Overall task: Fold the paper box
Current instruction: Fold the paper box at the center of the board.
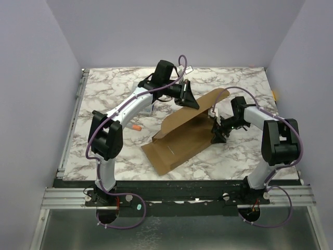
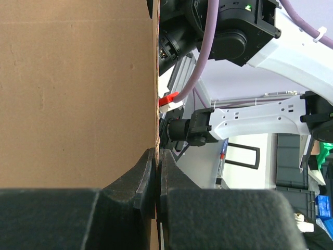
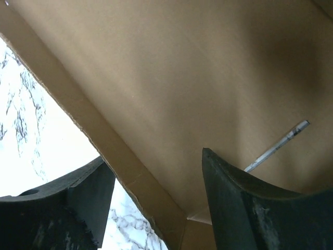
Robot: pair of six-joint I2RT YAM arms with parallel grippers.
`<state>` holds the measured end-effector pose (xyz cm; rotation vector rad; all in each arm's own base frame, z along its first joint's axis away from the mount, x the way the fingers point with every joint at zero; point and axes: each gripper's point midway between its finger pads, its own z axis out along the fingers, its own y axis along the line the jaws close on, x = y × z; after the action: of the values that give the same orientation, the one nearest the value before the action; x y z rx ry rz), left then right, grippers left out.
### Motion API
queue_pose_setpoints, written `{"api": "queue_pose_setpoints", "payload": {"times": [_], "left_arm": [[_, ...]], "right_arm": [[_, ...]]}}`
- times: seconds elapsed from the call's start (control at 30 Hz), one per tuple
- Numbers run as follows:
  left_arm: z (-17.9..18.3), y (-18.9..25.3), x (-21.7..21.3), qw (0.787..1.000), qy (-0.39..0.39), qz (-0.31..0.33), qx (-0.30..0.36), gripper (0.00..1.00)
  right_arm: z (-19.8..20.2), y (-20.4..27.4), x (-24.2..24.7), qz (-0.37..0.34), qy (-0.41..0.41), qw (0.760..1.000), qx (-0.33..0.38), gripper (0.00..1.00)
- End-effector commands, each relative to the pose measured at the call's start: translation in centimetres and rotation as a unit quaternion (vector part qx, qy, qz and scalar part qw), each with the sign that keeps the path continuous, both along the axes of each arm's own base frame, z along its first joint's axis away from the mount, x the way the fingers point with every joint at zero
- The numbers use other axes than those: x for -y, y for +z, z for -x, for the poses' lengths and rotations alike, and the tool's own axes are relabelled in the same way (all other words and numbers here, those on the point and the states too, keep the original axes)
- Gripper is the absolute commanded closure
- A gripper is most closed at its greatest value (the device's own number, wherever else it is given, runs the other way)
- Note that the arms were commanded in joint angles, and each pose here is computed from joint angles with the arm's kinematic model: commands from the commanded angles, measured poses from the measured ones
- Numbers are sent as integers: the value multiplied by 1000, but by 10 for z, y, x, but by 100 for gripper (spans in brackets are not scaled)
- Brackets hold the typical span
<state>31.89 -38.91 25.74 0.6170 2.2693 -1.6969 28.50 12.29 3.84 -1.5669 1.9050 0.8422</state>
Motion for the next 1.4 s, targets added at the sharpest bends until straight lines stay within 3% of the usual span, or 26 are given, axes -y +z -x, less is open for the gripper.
{"api": "queue_pose_setpoints", "payload": {"times": [0.0, 0.13, 0.3, 0.67, 0.83, 1.0, 1.2, 1.3, 1.37], "left_arm": [[1, 7, 6, 1000, -7, 6, 9, 100], [2, 3, 3, 1000, -6, 1, 8, 100], [-1, -3, -5, 1000, 2, -7, 7, 100], [-8, -7, -18, 1000, 25, -17, 8, 100], [-9, -8, -23, 999, 33, -20, 8, 100], [-11, -12, -32, 999, 41, -24, 7, 100], [-11, -18, -37, 999, 41, -28, 6, 100], [-11, -20, -37, 999, 40, -29, 6, 100], [-11, -22, -36, 999, 40, -30, 6, 100]], "right_arm": [[-17, 15, -9, -17, -30, 999, -12, 31], [-22, 41, -13, -31, -32, 999, 12, 27], [-28, 53, -9, -22, -53, 998, 32, 30], [8, 68, -8, -34, -67, 997, 22, 20], [21, 83, 4, -47, -86, 995, 9, 21], [28, 80, 32, -34, -138, 990, 6, 34], [26, 59, 78, -33, -223, 974, -26, 72], [40, 46, 71, -45, -178, 983, -21, 75], [57, 44, 58, -73, -111, 991, 12, 67]]}}
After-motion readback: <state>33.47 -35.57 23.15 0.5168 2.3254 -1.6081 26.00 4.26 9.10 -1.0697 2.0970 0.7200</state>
